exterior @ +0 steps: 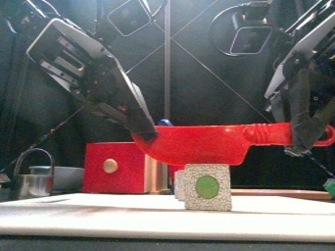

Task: Place sushi on board then cut the sushi with the knife then place the pieces on the plate
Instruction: Cut the sushi into 4 pieces

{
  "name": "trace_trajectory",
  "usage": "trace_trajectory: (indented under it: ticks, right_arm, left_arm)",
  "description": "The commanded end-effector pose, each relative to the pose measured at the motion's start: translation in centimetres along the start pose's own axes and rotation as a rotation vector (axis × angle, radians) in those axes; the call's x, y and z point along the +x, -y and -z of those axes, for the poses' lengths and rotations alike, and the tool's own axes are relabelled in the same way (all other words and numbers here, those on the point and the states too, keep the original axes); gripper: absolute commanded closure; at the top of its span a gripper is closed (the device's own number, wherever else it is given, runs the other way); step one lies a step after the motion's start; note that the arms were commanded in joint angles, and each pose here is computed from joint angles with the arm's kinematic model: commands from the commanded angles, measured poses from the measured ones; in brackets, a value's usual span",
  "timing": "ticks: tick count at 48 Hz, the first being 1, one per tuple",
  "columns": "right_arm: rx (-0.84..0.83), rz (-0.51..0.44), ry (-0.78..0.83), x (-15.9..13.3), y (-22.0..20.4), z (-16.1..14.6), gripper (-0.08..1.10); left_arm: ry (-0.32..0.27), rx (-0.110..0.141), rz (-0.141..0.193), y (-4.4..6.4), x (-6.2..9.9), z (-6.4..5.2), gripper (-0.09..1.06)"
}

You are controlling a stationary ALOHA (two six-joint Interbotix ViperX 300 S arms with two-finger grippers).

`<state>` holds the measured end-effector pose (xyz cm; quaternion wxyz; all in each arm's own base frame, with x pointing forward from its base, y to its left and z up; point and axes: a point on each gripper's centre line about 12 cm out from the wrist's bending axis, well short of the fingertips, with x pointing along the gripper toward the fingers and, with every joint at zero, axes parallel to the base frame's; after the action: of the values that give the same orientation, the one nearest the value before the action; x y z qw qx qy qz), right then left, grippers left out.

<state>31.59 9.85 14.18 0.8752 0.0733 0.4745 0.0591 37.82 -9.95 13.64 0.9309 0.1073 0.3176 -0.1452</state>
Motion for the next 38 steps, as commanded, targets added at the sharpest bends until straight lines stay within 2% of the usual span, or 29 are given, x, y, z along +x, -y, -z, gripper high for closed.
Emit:
trace_trajectory:
  ticks: [1,12,25,38]
  right_arm:
    - [-0.002,-0.011,0.042,-0.2,-0.3,-1.1,0.57]
    - [-0.005,-0.006,0.034,0.6,-0.1,-0.9,0.57]
    - [-0.026,0.026,-0.010,2.2,0.9,-0.1,0.57]
    - [-0.041,0.046,-0.001,2.2,1.7,-0.7,0.57]
  left_arm:
    - [0.020,0.008,-0.003,-0.1,0.3,-0.7,0.59]
    - [-0.002,0.008,-0.003,-0.2,0.8,0.0,0.59]
    - [-0.054,0.007,0.003,-0.1,2.0,1.6,0.59]
    - [-0.051,0.000,-0.011,-0.8,2.0,1.5,0.59]
